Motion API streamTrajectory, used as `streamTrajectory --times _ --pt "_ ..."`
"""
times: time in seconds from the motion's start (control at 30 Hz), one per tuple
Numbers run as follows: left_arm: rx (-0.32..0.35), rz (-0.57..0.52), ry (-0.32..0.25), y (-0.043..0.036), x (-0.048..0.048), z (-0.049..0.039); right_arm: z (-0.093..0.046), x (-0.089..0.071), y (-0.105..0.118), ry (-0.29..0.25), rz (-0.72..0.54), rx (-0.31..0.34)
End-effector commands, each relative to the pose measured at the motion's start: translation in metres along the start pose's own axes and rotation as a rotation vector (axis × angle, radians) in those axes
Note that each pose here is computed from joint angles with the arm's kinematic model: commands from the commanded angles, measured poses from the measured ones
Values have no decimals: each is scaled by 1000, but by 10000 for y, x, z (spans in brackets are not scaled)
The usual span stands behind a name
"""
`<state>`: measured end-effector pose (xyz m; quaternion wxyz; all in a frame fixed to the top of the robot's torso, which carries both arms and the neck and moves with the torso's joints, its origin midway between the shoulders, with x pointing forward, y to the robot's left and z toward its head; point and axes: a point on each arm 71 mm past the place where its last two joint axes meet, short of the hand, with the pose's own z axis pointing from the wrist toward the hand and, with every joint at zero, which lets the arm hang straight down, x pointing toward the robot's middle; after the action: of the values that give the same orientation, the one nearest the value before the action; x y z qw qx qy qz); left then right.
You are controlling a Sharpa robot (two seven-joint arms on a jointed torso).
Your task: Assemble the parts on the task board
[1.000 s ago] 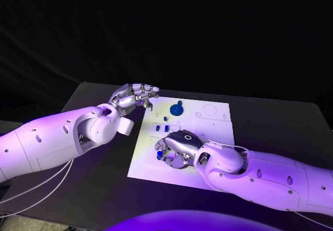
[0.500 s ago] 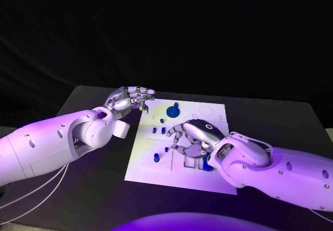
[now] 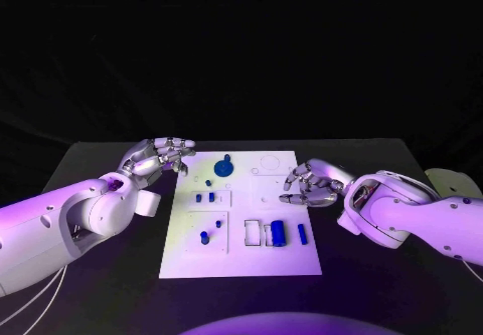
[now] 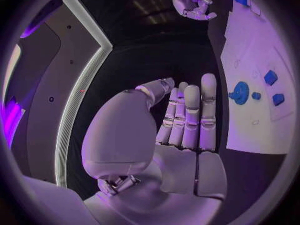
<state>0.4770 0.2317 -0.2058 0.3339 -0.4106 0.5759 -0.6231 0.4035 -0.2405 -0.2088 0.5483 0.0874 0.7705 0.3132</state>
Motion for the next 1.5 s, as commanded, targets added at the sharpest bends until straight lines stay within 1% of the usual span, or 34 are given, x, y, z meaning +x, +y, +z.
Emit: streamTrajectory --times 0.03,0.07,0.13,0.27,0.43,0.63,0.8,1.1,1.5 --pt "5 -8 22 4 29 2 -90 97 -70 79 -29 68" --pt "4 -9 22 9 30 0 -126 122 -90 84 -44 79" --pt "3 -9 22 15 29 -2 -159 164 -106 89 -60 91" --pt "0 -11 22 28 30 -7 -212 303 -117 105 -84 112" --pt "-2 -11 21 36 24 -15 -214 473 -87 126 -84 122" --pt "-3 -10 19 37 15 -25 -193 595 -53 136 -76 127" --pt "-3 -10 17 36 10 -30 -175 663 -34 148 -73 128" --pt "-5 -9 16 35 4 -38 -132 755 -60 172 -93 154" --pt "-8 -9 16 34 -2 -45 -36 847 -57 165 -128 186"
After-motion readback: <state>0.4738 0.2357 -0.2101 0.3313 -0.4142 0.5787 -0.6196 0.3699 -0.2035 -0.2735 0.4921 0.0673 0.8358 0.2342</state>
